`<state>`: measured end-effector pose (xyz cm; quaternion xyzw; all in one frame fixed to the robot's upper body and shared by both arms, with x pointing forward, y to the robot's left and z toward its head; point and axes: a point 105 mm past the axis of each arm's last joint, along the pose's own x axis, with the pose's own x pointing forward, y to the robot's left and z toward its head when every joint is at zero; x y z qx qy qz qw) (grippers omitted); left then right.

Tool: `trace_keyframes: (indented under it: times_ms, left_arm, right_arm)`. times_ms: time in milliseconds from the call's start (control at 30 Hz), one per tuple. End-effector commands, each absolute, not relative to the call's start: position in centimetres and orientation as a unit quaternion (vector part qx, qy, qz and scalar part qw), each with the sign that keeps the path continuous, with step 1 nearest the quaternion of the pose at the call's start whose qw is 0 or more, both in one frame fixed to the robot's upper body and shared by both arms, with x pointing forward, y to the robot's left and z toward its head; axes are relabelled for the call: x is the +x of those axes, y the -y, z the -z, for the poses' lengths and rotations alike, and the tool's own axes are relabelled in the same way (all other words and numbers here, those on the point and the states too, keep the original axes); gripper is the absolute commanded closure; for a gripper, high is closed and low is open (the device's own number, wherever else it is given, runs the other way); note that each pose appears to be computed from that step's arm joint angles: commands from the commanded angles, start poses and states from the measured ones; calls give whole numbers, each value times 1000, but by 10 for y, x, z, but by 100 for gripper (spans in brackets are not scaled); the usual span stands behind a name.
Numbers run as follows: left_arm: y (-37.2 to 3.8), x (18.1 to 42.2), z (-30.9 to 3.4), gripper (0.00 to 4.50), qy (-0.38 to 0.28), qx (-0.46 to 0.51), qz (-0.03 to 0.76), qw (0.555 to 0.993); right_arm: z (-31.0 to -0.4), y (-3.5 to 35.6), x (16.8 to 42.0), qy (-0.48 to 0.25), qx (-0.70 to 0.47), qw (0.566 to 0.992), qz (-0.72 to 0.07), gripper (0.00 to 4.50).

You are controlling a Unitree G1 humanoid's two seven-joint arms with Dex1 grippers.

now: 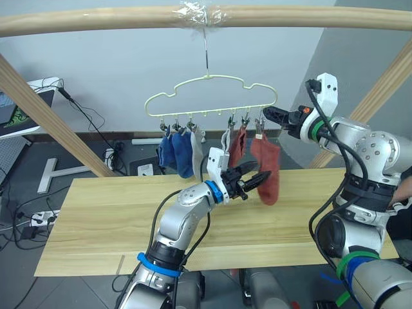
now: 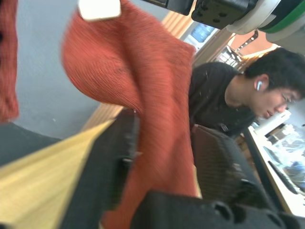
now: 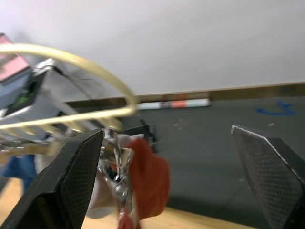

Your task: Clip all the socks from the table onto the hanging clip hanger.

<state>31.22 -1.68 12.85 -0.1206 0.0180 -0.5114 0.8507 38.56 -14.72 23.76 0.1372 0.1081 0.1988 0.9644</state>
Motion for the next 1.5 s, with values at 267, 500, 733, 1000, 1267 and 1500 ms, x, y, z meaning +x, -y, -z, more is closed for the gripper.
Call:
trace_keyframes:
  times_ms: [267,500,733,1000,1267,1500]
  left_arm:
    - [-21,309,-103,17,-49,-104,474,873]
    - [-90,300,-104,17,-59,-67,409,908]
    - [-179,289,-127,17,-63,-16,325,943]
    - [-279,290,-144,17,-92,151,194,965]
    - [-296,285,-154,17,-79,166,175,967]
    - [-287,291,-157,17,-63,156,188,968]
  right_arm:
    - [-228,158,381,-63,86,977,-186,0]
    - [-198,170,368,-73,31,979,-190,0]
    - [-196,185,355,-62,-44,973,-216,0]
    - [-188,192,331,-39,-181,939,-290,0]
    - [-193,201,324,-28,-203,930,-304,0]
    - [-192,201,322,-30,-190,935,-298,0]
